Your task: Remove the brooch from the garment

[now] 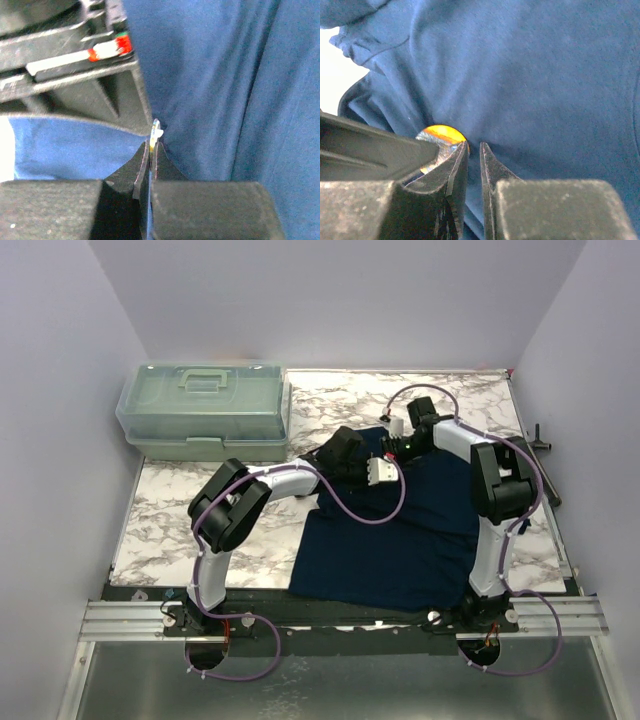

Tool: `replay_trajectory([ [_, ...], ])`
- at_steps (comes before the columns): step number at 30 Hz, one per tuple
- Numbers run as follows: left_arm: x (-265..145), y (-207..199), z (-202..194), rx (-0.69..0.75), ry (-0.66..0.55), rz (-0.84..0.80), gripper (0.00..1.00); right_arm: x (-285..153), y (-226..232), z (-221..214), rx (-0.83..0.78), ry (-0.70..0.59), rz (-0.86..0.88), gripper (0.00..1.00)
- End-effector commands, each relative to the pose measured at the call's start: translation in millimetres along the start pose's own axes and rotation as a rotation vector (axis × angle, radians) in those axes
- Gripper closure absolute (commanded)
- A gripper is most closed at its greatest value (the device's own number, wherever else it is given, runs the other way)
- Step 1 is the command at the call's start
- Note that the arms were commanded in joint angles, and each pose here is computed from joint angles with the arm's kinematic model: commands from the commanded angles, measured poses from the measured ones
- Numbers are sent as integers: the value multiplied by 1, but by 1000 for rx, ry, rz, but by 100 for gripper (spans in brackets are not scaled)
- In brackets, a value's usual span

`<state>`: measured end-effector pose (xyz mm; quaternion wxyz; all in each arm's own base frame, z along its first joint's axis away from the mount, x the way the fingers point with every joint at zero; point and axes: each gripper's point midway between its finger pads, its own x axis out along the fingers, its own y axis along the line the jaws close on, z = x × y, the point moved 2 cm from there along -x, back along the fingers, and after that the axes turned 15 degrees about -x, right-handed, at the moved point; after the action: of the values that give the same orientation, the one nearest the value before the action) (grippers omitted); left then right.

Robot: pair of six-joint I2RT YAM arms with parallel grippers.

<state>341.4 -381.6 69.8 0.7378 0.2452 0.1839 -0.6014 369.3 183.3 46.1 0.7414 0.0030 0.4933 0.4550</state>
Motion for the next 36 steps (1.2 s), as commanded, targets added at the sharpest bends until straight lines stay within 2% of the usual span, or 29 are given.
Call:
replay_trajectory([
  [1, -3, 9, 5, -170, -9, 32, 100, -22, 2, -12, 49, 1, -55, 82],
  [9, -8, 25, 15, -396, -75, 123, 100, -31, 20, -35, 75, 18, -8, 85],
  [14, -9, 32, 26, -557, -128, 141, 100, -19, 25, -41, 126, -1, 55, 85],
  [18, -8, 34, 33, -629, -156, 135, 100, -12, 20, -43, 122, -2, 58, 85],
  [28, -13, 39, 41, -703, -196, 102, 100, -15, 22, -50, 77, 8, 64, 84],
  [32, -15, 33, 44, -696, -205, 45, 100, -31, 27, -36, -47, -41, 55, 80],
  [36, -18, 24, 44, -621, -203, -12, 100, -50, 29, -20, -218, -96, 39, 72],
])
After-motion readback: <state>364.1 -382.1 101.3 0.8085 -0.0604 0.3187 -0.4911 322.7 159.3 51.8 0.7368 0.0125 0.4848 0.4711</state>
